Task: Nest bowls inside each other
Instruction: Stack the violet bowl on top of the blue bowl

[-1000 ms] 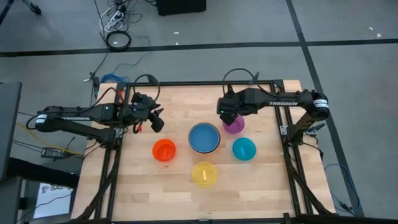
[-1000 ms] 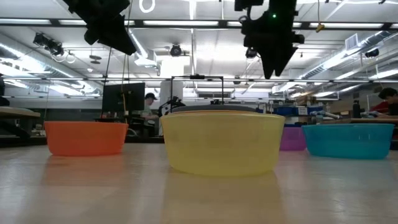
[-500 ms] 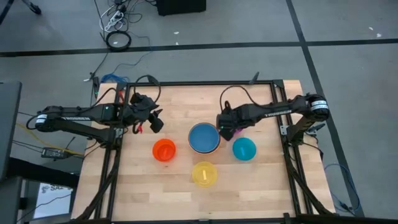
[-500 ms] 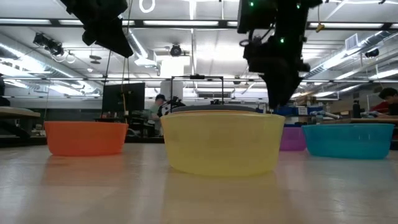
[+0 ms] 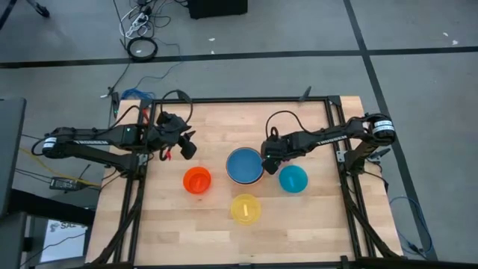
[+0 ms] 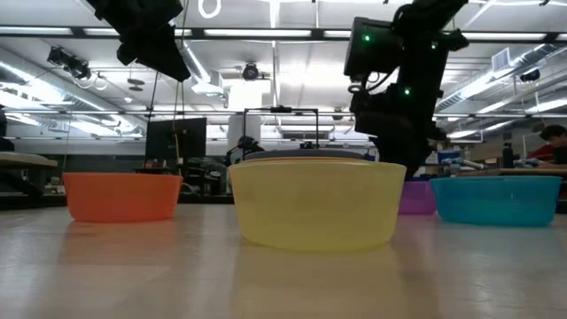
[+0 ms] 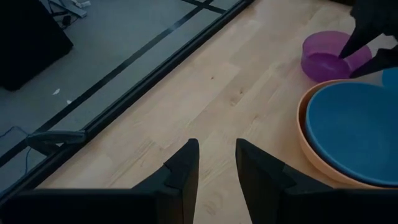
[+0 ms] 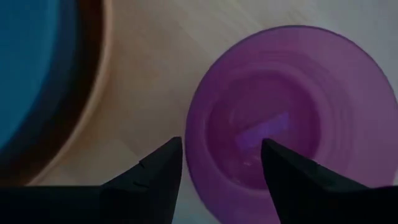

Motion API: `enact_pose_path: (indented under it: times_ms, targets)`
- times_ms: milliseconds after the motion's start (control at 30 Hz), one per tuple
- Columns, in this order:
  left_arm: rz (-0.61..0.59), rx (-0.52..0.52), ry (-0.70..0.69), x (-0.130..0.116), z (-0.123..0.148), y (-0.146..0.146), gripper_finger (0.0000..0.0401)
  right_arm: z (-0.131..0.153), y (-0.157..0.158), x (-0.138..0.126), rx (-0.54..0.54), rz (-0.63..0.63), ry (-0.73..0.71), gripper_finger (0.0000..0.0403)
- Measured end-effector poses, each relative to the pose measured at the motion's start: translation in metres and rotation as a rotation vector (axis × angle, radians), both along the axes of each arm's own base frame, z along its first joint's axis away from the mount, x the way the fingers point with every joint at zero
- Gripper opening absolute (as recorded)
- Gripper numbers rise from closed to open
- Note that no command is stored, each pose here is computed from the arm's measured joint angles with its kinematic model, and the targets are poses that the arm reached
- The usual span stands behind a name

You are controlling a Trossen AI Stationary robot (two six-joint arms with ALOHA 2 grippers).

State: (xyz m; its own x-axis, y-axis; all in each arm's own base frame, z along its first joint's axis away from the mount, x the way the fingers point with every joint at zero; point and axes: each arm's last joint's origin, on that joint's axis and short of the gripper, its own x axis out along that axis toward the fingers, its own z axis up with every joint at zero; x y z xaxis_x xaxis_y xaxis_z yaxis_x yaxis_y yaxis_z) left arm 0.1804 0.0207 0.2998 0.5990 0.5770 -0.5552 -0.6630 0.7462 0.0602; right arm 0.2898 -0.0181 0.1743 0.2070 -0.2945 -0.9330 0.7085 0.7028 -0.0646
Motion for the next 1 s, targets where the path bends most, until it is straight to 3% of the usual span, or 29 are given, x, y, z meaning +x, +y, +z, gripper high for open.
enact_pose_path:
  times_ms: [167, 300, 400, 567, 833, 1000]
  targets:
    - [0.001, -0.001, -0.003, 0.0, 0.0, 0.0, 0.0115, -0.01, -0.007, -0.004, -0.004, -0.007, -0.004, 0.0199]
    - [0.002, -0.002, -0.004, 0.0, 0.0, 0.0, 0.0115, -0.011, -0.014, -0.005, -0.011, 0.002, -0.004, 0.0173]
    - [0.003, -0.004, -0.006, 0.0, 0.0, 0.0, 0.0115, -0.011, -0.019, -0.005, -0.007, -0.004, -0.006, 0.0129]
    - [0.005, -0.005, -0.008, 0.0, 0.0, 0.0, 0.0115, -0.011, -0.028, -0.006, 0.016, 0.01, 0.002, 0.0016]
    - [0.005, -0.006, -0.007, 0.0, 0.0, 0.0, 0.0115, -0.007, -0.035, -0.005, -0.048, 0.0, -0.007, 0.0001]
    - [0.005, -0.005, -0.007, 0.0, 0.0, 0.0, 0.0115, 0.019, -0.036, 0.0, -0.107, 0.015, -0.092, 0.0001]
